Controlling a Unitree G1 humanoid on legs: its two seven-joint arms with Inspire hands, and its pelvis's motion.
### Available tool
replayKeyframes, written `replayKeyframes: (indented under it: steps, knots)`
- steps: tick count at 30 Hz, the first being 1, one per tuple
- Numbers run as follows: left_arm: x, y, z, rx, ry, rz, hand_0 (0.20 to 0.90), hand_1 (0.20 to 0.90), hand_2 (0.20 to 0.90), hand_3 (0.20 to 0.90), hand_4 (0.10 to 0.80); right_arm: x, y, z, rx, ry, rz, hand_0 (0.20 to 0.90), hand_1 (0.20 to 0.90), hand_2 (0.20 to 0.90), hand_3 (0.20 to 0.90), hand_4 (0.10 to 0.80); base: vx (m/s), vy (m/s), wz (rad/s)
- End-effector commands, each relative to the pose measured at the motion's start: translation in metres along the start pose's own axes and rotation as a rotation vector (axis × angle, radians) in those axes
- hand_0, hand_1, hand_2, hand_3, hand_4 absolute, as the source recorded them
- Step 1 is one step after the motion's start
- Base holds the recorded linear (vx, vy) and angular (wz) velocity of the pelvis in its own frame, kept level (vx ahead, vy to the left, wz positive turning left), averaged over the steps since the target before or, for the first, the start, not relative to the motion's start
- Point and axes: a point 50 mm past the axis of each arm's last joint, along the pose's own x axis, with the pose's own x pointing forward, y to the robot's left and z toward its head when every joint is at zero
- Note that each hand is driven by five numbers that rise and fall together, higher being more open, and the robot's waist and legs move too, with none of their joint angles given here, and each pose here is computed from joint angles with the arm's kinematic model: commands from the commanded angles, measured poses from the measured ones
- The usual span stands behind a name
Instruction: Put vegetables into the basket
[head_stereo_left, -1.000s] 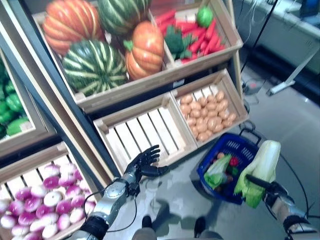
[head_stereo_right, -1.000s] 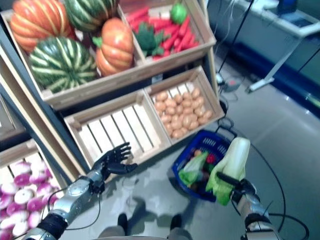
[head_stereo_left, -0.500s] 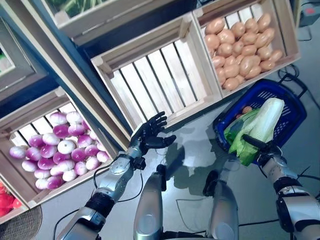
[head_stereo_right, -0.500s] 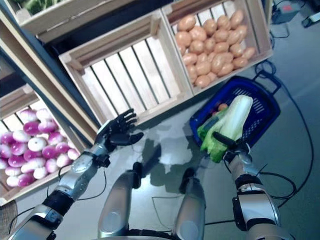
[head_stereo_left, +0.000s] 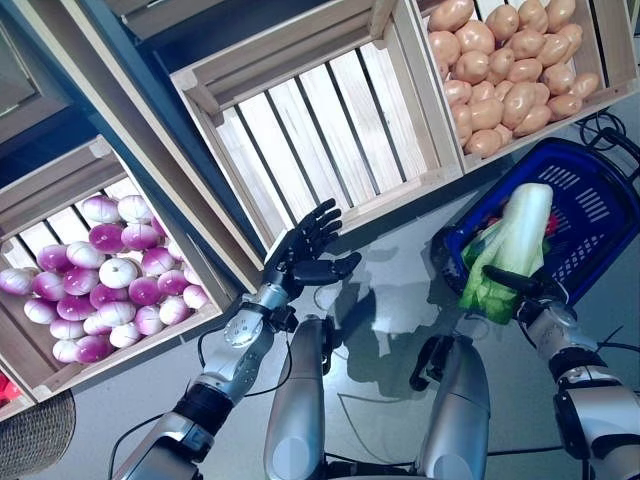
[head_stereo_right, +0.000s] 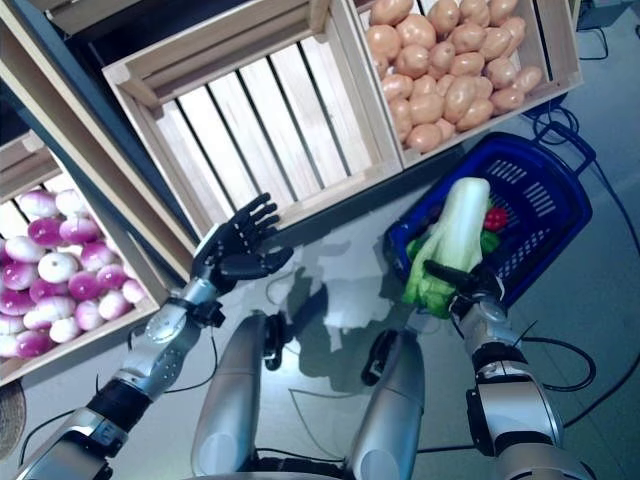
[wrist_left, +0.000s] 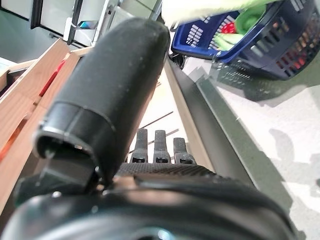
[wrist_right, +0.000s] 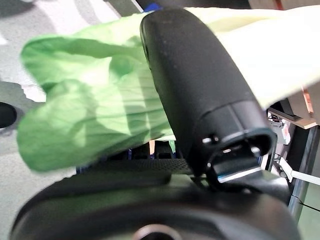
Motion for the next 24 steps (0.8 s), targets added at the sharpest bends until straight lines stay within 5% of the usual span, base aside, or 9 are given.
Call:
replayKeyframes:
  steps: [1,24]
  knots:
    - [0.009,-0.021,0.046,-0.009,-0.270,-0.102,0.900,0.900,0.900,0.900,0.800,-0.003,-0.025,0.065,0.077,-0.258,-0.087,0.900,0.900,0.900,0.900,0.800,0.000,0.000,0.00]
    - [-0.001,-0.003,0.026,0.019,-0.127,-0.084,0.900,0.900,0.900,0.900,0.800,-0.006,-0.038,0.005,0.019,-0.109,-0.071,0.900,0.900,0.900,0.900,0.800,0.057,-0.022,-0.04]
